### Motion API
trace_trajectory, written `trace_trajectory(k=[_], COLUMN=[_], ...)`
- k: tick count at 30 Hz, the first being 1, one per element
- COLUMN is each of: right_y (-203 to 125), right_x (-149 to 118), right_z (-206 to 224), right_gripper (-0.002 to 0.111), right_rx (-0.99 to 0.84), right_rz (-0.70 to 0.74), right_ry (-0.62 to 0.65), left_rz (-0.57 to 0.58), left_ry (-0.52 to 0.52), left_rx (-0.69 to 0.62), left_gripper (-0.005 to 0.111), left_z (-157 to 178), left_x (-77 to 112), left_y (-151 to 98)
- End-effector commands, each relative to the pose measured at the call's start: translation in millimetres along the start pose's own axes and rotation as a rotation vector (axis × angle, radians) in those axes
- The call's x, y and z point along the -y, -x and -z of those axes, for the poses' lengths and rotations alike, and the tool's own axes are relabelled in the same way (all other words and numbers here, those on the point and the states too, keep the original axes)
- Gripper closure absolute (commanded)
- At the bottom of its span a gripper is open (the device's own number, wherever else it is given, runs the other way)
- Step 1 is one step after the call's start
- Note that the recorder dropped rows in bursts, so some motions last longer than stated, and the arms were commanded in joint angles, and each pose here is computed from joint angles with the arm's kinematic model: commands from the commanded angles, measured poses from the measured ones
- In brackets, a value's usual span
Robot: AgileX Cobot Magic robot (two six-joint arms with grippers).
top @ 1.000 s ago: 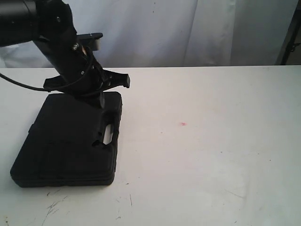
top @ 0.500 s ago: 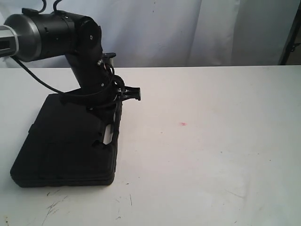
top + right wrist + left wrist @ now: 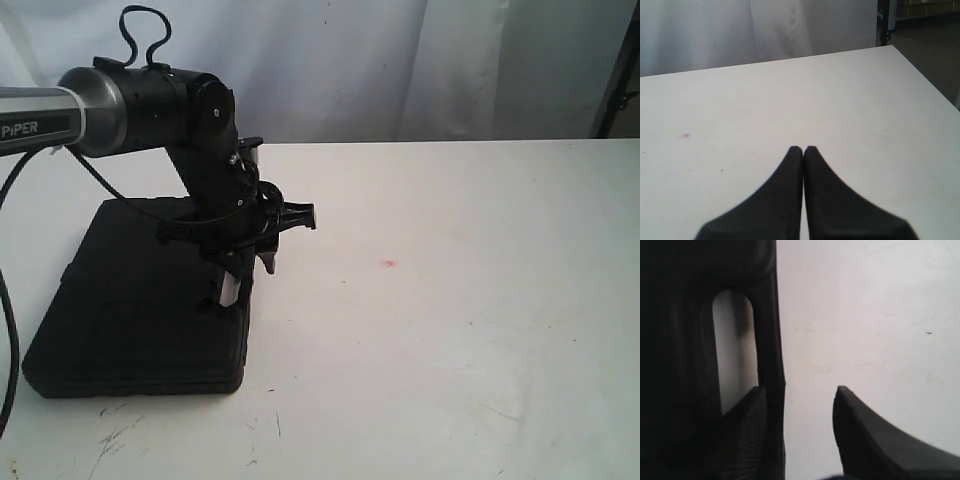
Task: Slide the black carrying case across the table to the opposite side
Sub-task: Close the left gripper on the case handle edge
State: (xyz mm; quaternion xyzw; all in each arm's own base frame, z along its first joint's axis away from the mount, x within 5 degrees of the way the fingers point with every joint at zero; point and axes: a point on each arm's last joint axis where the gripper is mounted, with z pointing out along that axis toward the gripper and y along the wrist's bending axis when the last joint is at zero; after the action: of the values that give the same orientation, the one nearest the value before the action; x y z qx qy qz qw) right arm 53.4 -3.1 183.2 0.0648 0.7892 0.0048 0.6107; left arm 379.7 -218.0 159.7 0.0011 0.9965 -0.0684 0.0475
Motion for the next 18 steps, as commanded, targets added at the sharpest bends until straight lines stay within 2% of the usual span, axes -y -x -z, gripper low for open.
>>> trace_trajectory(k=[1, 3, 8, 14, 18], right_y=[-1, -1, -1, -1, -1], right_x=[0, 0, 0, 0, 0], right_z=[0, 0, 0, 0, 0], right_gripper=[0.108, 0.108, 0.108, 0.108, 0.108], right_rx=[0.0, 0.0, 0.0, 0.0, 0.0], right_rz=[-0.001, -0.001, -0.001, -0.001, -0.001], right_ry=[-0.006, -0.006, -0.006, -0.006, -0.006], left_rz=[-0.004, -0.004, -0.008, -0.001, 0.0], left_ry=[0.016, 0.019, 0.025, -0.008, 0.0], left_rx=[0.012, 0.007, 0.003, 0.045, 0.03], left_gripper=[0.064, 0.063, 0.05, 0.051, 0.056], left_z=[-7, -9, -12, -13, -19], left_x=[1.3, 1.0, 0.5, 3.4, 2.6], left_y=[2, 2, 2, 6, 5])
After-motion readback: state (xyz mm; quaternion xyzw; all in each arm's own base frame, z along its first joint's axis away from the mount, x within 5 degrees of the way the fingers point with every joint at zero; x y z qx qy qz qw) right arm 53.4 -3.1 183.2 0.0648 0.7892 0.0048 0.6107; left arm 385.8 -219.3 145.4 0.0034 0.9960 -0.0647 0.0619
